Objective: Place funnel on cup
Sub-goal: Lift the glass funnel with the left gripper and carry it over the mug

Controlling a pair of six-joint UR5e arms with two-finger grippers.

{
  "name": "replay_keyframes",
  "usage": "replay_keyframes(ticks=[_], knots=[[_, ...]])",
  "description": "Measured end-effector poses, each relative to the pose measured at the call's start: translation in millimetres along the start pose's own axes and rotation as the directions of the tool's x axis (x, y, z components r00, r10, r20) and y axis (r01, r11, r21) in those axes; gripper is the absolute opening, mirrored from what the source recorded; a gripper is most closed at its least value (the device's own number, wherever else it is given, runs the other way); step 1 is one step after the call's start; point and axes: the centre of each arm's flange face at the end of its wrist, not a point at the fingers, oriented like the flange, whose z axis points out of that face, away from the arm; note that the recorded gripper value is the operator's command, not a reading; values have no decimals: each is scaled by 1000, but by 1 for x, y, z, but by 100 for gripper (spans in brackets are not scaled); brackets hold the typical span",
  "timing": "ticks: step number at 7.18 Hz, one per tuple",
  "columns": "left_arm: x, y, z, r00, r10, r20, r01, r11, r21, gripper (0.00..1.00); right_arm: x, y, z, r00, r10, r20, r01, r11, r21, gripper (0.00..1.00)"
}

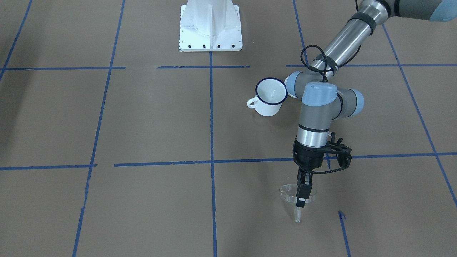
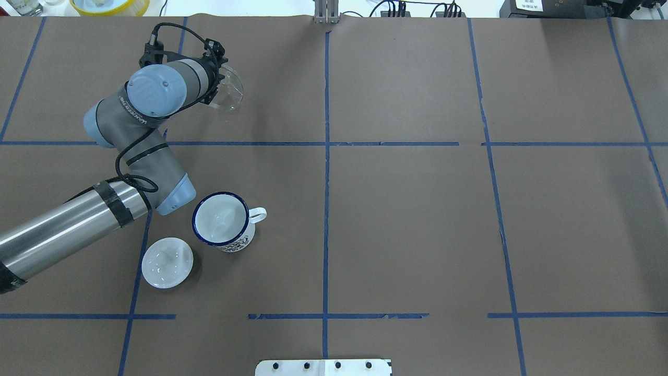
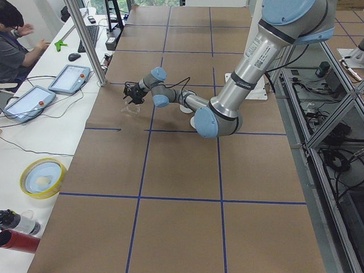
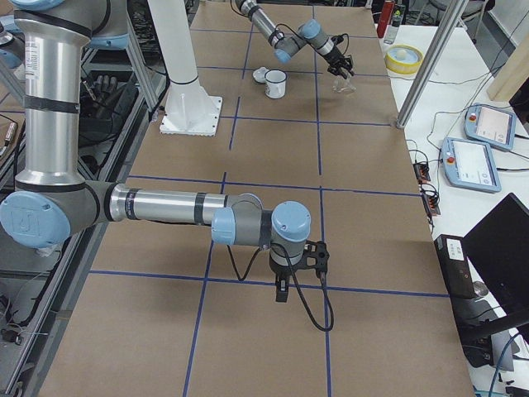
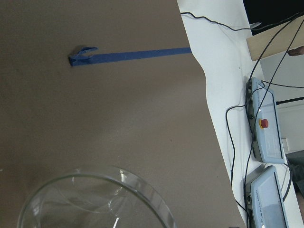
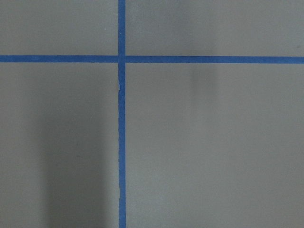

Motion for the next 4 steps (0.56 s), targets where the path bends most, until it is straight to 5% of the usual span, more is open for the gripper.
replay_keyframes(ticks=[4], knots=[[41,2,-35,996,-22,-83,18,999,-43,0,0,0,0,1000,0,0,0,1000,0,100]])
